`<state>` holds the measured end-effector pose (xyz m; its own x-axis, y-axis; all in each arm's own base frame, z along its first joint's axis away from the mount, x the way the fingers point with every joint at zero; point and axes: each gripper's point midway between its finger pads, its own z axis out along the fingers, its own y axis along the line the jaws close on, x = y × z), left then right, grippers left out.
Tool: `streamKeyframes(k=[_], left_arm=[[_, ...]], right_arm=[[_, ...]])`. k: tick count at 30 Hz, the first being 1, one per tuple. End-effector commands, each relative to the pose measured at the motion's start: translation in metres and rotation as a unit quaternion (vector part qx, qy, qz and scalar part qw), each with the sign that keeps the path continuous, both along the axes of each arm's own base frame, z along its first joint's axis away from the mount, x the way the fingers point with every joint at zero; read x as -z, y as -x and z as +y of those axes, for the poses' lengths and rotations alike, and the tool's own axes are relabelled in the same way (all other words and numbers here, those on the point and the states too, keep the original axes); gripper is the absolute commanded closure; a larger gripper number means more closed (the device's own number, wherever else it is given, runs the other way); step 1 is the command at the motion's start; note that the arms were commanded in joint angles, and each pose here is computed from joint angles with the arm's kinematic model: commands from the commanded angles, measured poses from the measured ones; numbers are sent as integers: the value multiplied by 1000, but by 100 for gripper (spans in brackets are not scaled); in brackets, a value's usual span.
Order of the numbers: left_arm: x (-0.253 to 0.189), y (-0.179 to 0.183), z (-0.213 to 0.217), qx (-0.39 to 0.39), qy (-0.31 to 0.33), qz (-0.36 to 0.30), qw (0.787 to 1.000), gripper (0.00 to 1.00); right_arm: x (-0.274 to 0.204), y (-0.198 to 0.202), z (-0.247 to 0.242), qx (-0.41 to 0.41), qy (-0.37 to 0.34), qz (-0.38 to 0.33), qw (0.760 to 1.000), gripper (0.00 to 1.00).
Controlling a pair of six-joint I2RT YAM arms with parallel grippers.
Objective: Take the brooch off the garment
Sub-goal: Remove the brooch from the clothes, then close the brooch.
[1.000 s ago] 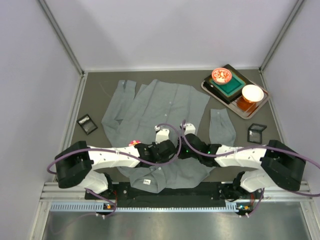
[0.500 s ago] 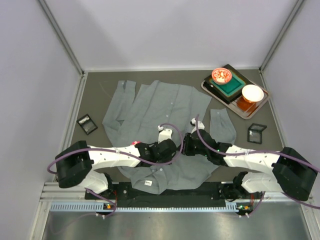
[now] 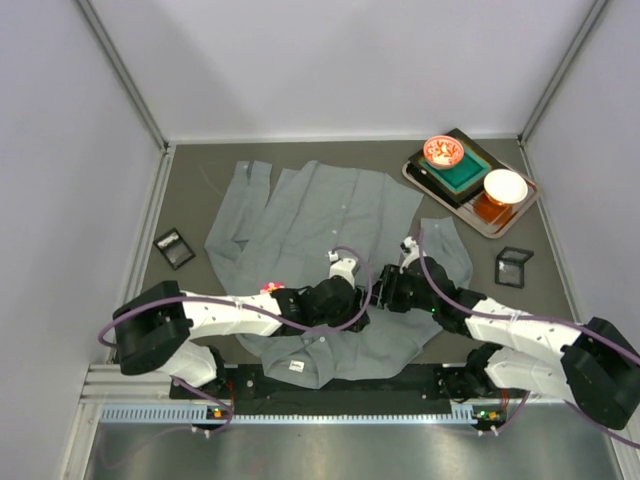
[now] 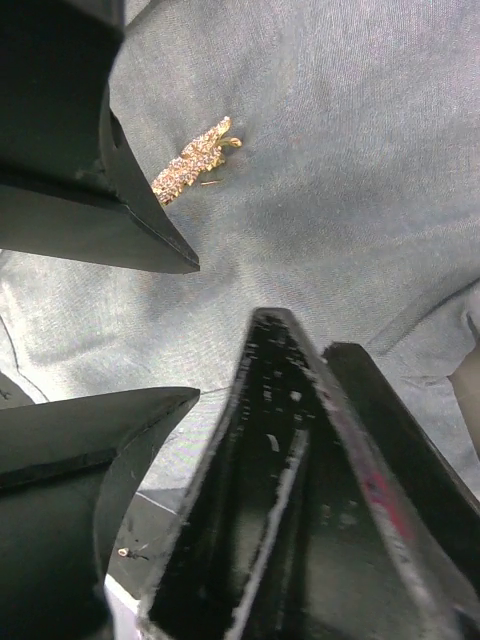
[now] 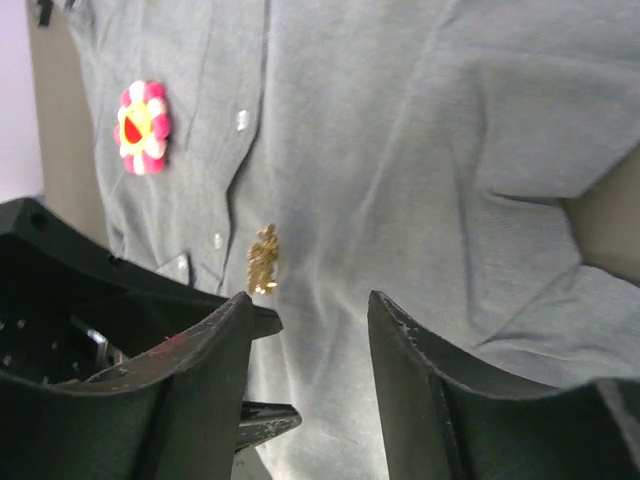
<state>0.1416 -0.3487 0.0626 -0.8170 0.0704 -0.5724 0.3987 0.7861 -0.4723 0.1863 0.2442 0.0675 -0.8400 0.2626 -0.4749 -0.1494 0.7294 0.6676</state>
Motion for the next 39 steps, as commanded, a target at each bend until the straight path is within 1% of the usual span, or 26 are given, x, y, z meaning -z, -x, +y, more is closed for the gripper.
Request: streamKeyframes(k=[1,2,4,5,7,8,11,12,15,18,21,25,27,28,30,31,39], left_arm=[[-35,-4,-6,2,53,-26,998,46],[-46,-5,3,-11,66,-39,997,45],[-48,-6,19,-28,63,-48,996,44],[-56,-5,28,-37,70,-55,995,44],[-47,-11,50,-74,47,-65,994,44],[-52,-14,57,-90,50,-72,992,43],[-43,-22,85,-142,8,-75,987,39],[-40,-27,95,-165,-8,-78,983,34],[-24,-36,110,-196,-38,-53,978,32],[-12,-42,111,-204,-41,-26,978,31],[-10,-44,104,-196,-29,-26,980,33],[2,-41,105,-193,-43,-13,980,35],[6,-40,108,-195,-49,-11,980,36],[9,-39,110,-197,-52,-8,979,36],[12,-37,112,-198,-55,-5,979,36],[14,-36,112,-197,-56,-3,979,36],[18,-36,110,-195,-60,2,979,36]], right_arm=[[-24,8,24,-71,-56,-24,996,49],[-21,14,31,-96,-61,-12,993,47],[-19,13,34,-103,-61,-10,993,46],[-19,14,37,-110,-66,-9,992,46],[-21,15,41,-116,-70,-14,991,48],[-26,17,47,-125,-70,-20,989,50],[-27,25,62,-146,-53,-25,988,51],[-22,27,65,-148,-44,-18,988,52],[-17,26,71,-144,-38,-14,989,57],[-10,27,76,-149,-27,-9,988,58],[-3,21,79,-147,-5,-11,989,58],[-3,18,87,-151,-5,-10,988,60],[-1,19,89,-153,-3,-8,988,62],[0,19,90,-152,-1,-4,988,66],[2,20,90,-150,1,2,989,68],[4,20,89,-149,4,6,989,72],[15,21,77,-127,25,22,991,79]])
